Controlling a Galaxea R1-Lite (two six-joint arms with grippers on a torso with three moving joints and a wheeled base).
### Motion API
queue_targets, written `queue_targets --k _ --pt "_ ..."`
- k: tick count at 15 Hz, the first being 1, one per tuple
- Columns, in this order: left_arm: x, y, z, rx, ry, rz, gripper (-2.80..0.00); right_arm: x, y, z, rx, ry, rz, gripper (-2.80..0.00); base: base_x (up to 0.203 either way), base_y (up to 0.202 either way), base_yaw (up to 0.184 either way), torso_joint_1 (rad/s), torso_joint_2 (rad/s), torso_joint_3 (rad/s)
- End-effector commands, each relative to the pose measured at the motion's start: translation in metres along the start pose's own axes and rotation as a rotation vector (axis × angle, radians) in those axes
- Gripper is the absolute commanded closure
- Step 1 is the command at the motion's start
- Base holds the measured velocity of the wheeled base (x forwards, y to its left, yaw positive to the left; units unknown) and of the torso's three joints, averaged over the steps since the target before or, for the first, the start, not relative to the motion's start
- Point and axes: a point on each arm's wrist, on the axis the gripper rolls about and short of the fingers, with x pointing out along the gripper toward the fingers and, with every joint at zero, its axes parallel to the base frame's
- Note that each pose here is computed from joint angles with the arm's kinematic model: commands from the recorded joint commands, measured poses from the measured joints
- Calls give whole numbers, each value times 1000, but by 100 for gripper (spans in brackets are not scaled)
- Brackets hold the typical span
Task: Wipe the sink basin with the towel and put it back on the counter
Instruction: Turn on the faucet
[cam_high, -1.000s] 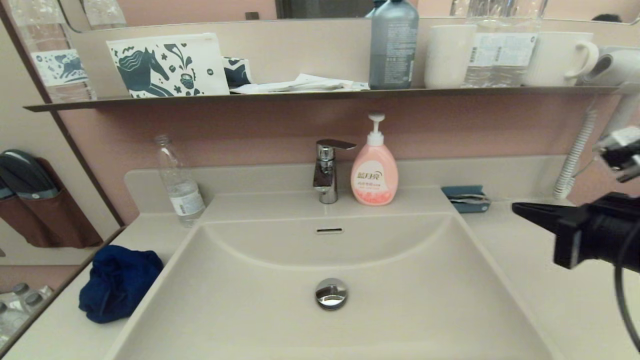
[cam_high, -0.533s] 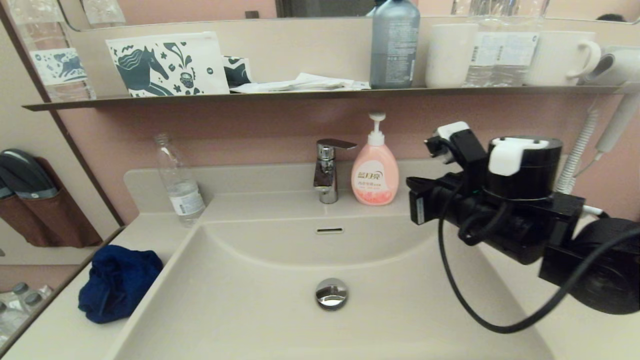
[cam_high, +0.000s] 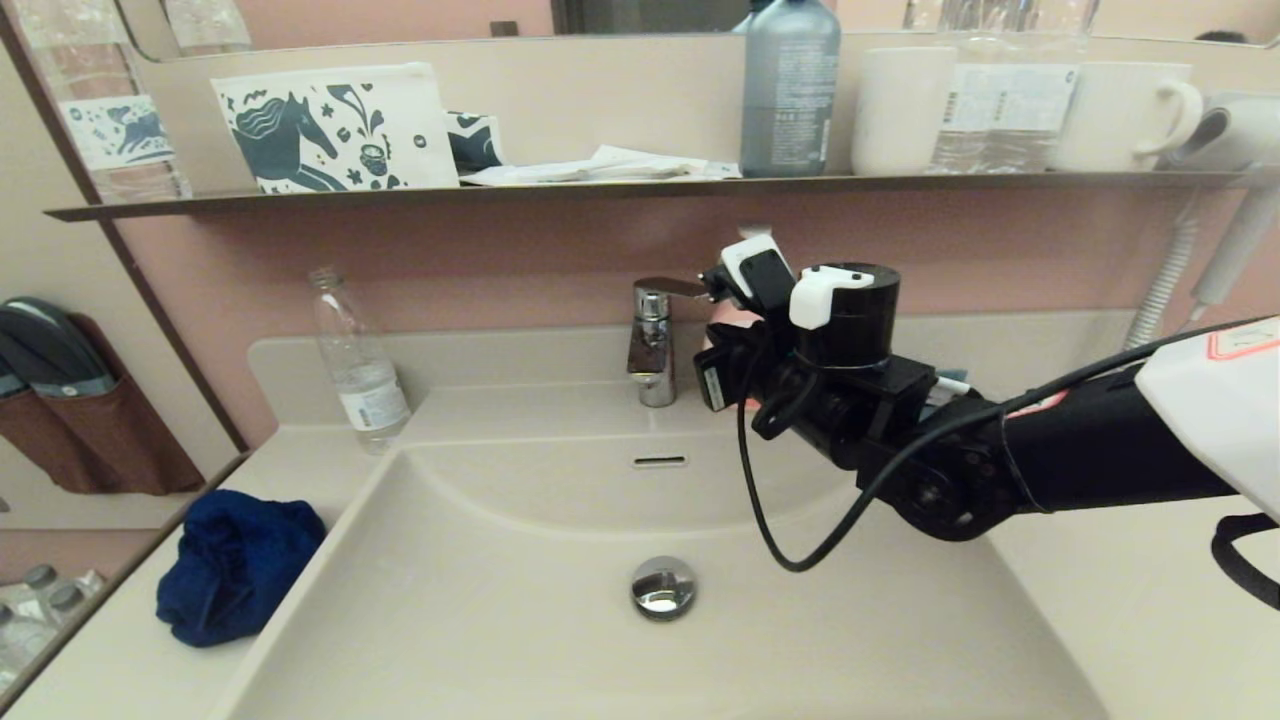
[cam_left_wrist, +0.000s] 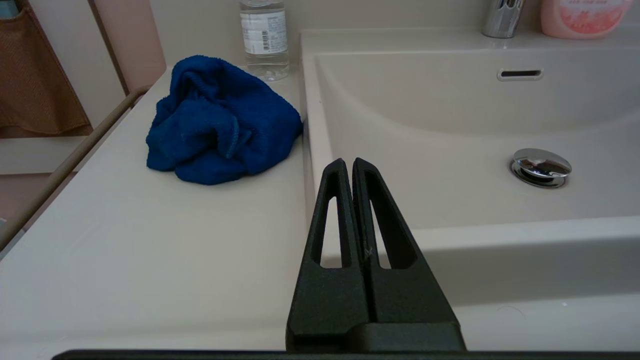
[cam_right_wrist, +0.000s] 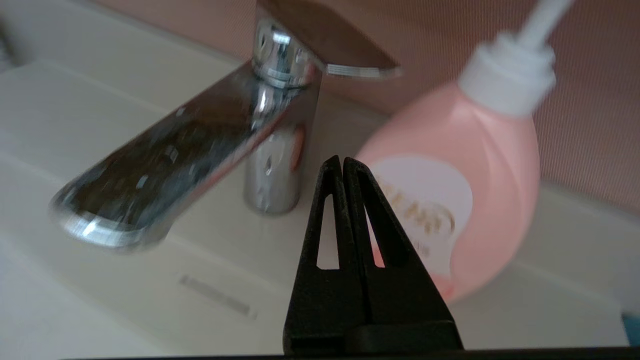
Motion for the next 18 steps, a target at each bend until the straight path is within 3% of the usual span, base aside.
queue_targets --k 1,5,18 --pt "0 0 0 0 -1 1 0 19 7 -6 -24 -16 -9 0 0 0 0 0 0 0" --pt "0 0 0 0 -1 1 0 32 10 -1 -56 -55 -21 0 0 0 0 0 0 0" --pt "0 0 0 0 -1 1 0 39 4 41 -8 -233 -61 0 0 0 0 0 0 0"
